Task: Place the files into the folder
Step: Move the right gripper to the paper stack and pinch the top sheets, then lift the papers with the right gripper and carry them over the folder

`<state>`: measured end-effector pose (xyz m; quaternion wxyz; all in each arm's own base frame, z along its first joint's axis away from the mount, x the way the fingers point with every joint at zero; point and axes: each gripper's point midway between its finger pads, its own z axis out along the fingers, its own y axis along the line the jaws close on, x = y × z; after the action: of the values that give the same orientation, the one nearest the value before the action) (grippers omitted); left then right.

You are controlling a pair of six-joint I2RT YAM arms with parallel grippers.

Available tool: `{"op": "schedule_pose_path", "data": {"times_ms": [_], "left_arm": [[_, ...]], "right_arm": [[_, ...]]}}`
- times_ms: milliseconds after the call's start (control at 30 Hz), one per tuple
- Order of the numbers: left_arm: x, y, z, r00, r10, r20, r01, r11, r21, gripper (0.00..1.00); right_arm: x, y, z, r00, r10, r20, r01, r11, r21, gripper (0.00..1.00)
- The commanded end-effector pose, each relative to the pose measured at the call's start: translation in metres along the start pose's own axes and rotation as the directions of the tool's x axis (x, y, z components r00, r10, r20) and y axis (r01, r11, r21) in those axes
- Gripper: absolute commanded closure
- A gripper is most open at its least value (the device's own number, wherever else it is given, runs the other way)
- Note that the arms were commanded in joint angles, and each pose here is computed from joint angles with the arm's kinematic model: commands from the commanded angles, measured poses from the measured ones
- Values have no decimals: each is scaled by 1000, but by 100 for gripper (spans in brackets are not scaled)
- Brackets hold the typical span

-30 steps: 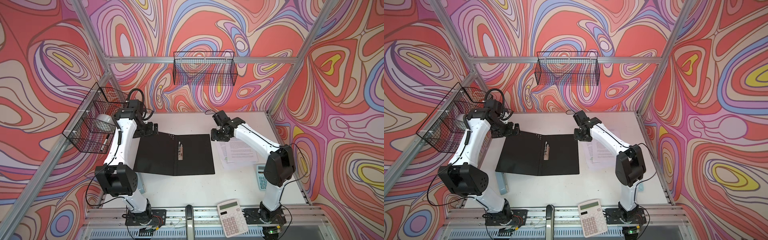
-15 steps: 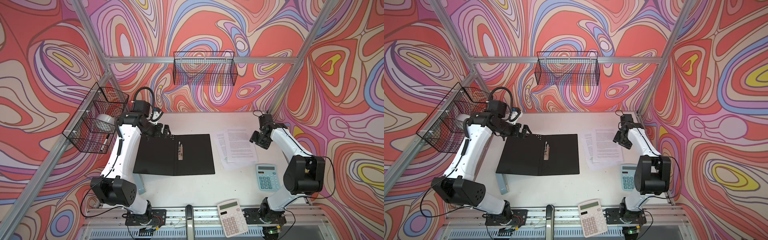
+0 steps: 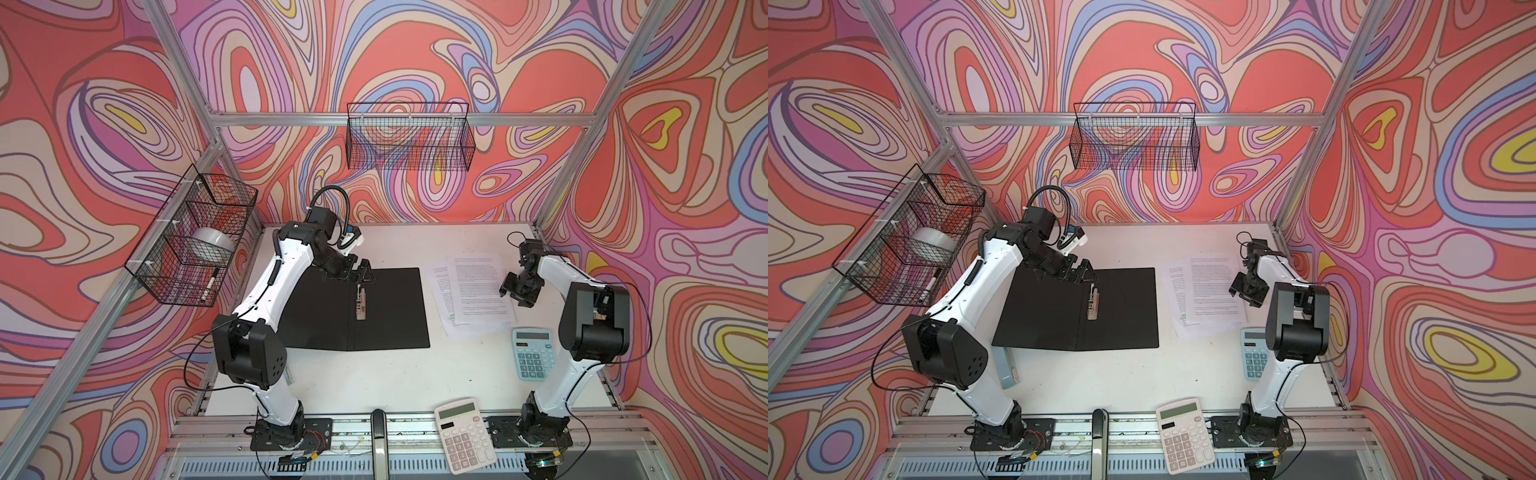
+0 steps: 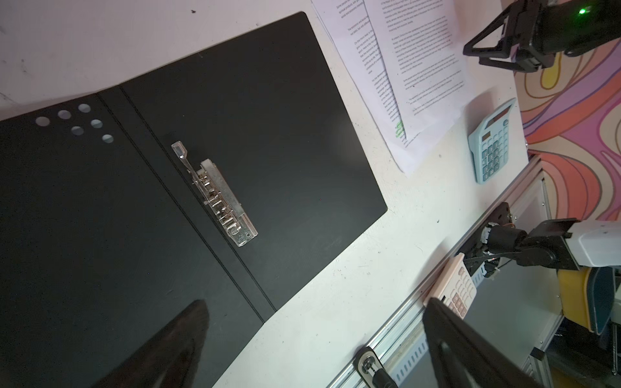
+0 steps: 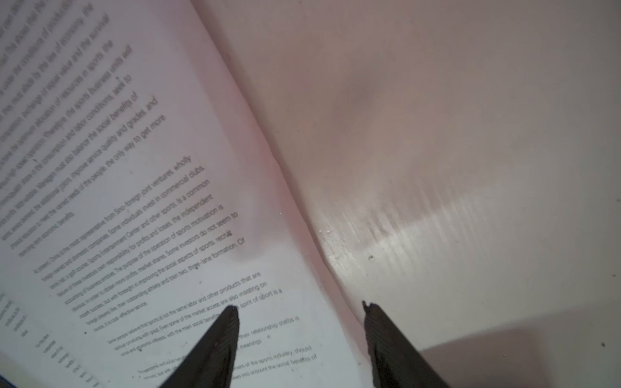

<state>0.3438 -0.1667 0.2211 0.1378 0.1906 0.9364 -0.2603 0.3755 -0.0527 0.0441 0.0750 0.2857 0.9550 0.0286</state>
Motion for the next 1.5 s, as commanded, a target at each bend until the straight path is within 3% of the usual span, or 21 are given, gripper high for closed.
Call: {"op": "schedule_pose_path", "data": {"times_ms": [0, 233, 367, 533, 633, 800, 1033, 1467], "left_arm": [[6, -11, -2, 1000, 26, 1, -26, 998, 53, 0], [8, -16, 2, 999, 33, -6, -32, 995, 93, 0], [2, -22, 10, 998, 56, -15, -54, 994, 100, 0], [-8, -31, 24, 996, 81, -29, -78, 992, 96, 0], [-13, -33, 28, 997, 68, -34, -64, 993, 98, 0], [-15, -31, 32, 998, 53, -41, -49, 995, 92, 0], [-16, -28, 25, 998, 58, -23, -57, 997, 54, 0], [-24, -35, -16, 994, 77, 71, -75, 997, -32, 0]], "right_arm": [[7, 0, 13, 999, -26, -34, 26, 1000, -5, 38], [11, 2, 28, 997, -46, -56, 45, 999, -28, 41], [12, 6, 28, 998, -55, -43, 53, 997, -53, 49], [12, 6, 22, 997, -68, -25, 66, 996, -66, 70], [12, 6, 18, 997, -74, -16, 73, 995, -66, 77], [11, 9, 11, 996, -93, -1, 93, 992, -84, 100], [2, 15, -10, 994, -104, 41, 108, 988, -106, 100], [-4, 62, -102, 980, -135, 147, 179, 922, -344, 100]]}}
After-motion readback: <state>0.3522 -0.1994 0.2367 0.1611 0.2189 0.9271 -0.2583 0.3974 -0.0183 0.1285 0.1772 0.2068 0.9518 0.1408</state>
